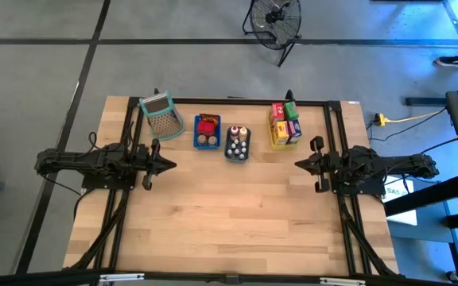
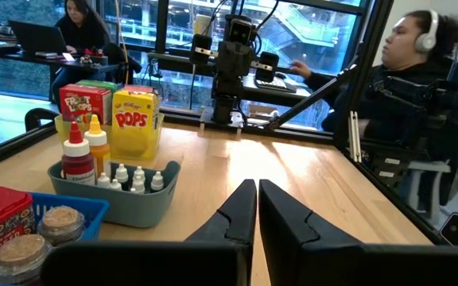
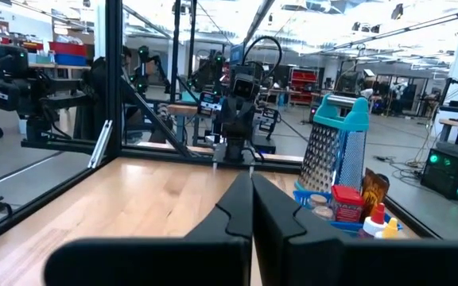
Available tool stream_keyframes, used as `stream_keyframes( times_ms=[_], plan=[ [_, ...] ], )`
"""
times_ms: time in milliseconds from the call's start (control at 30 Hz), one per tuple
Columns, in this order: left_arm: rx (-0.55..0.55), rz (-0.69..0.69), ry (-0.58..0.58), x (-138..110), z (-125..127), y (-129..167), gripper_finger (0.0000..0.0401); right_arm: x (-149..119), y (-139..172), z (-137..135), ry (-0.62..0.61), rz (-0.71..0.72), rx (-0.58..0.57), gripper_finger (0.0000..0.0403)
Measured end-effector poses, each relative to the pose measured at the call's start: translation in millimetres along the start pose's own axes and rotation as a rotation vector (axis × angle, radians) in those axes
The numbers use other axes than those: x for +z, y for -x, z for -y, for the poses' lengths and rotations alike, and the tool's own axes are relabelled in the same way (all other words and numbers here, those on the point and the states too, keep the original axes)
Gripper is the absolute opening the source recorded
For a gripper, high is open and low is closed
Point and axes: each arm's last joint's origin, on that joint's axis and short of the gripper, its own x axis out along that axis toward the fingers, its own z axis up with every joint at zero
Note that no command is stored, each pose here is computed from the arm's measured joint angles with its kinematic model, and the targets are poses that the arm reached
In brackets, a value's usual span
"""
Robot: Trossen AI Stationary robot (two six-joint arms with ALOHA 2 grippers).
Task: Pick & Place Kitchen Items
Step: Return to Home Position
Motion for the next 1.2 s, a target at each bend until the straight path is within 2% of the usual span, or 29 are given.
stream_keyframes(
  times_ms=[1200],
  plan=[
    [0.0, 0.0, 0.0, 0.0, 0.0, 0.0, 0.0006, -0.1, 0.0, 0.0, 0.0, -0.001, -0.001, 0.0]
  ],
)
